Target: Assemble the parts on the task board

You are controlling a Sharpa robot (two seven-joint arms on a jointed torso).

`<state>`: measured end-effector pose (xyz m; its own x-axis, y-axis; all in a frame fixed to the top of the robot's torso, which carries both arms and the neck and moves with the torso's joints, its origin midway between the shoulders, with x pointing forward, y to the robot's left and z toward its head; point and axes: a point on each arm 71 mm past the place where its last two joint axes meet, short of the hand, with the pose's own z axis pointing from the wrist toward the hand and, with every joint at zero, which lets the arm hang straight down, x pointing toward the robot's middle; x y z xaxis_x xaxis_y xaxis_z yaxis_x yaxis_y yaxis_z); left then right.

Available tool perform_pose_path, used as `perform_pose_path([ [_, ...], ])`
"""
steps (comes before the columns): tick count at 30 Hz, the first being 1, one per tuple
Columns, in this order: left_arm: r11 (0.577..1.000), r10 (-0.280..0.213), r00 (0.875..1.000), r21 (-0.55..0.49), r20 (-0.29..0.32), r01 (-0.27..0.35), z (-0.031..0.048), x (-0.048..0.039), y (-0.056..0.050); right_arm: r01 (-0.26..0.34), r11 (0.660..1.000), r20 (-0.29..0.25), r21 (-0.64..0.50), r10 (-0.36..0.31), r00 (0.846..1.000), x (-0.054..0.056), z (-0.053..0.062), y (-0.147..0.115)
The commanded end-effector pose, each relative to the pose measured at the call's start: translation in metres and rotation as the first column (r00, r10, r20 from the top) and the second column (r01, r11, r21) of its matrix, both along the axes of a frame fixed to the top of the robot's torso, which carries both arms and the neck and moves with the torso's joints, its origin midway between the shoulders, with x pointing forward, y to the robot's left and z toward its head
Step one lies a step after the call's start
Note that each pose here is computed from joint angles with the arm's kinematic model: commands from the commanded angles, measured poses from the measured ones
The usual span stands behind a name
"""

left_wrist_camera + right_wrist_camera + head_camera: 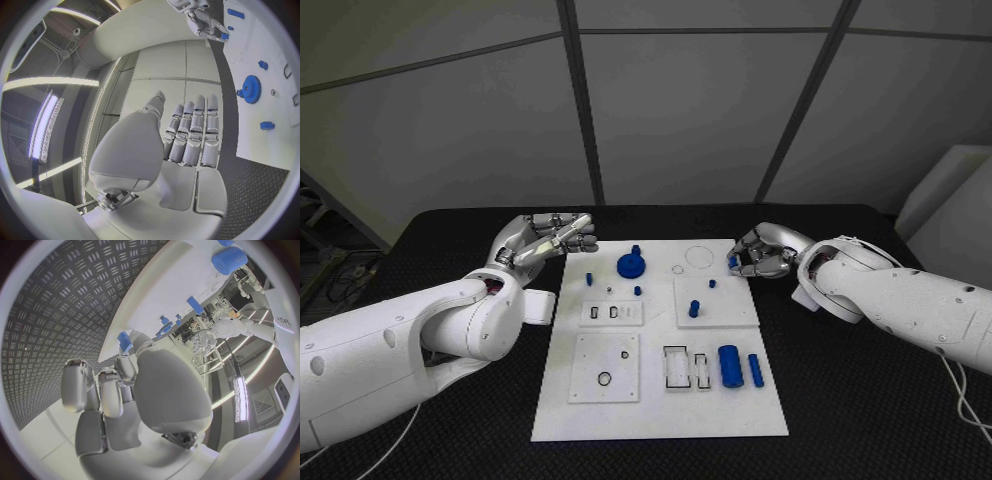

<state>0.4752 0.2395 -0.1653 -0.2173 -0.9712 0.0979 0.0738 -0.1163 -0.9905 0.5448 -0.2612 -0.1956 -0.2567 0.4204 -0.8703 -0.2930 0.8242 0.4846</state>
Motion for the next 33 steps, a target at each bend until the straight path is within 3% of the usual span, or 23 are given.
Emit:
perform_pose_path([
  [1, 1.0, -0.014, 1.0, 0.0, 0.008, 0.014, 0.0013, 0.0, -0.001, 0.004, 1.0, 0.002, -0.008, -0.003, 1.0, 0.001, 0.0, 0.001],
  [23, 1.0, -0.01, 1.0, 0.002, 0.006, 0.01, 0.0013, -0.0002, 0.001, 0.035, 0.999, 0.038, -0.002, -0.035, 0.999, 0.001, 0.003, 0.002],
  [33, 1.0, -0.01, 1.0, 0.002, 0.005, 0.01, 0.0016, -0.0009, 0.001, 0.003, 0.999, 0.056, 0.035, -0.005, 0.998, -0.017, 0.014, 0.02],
])
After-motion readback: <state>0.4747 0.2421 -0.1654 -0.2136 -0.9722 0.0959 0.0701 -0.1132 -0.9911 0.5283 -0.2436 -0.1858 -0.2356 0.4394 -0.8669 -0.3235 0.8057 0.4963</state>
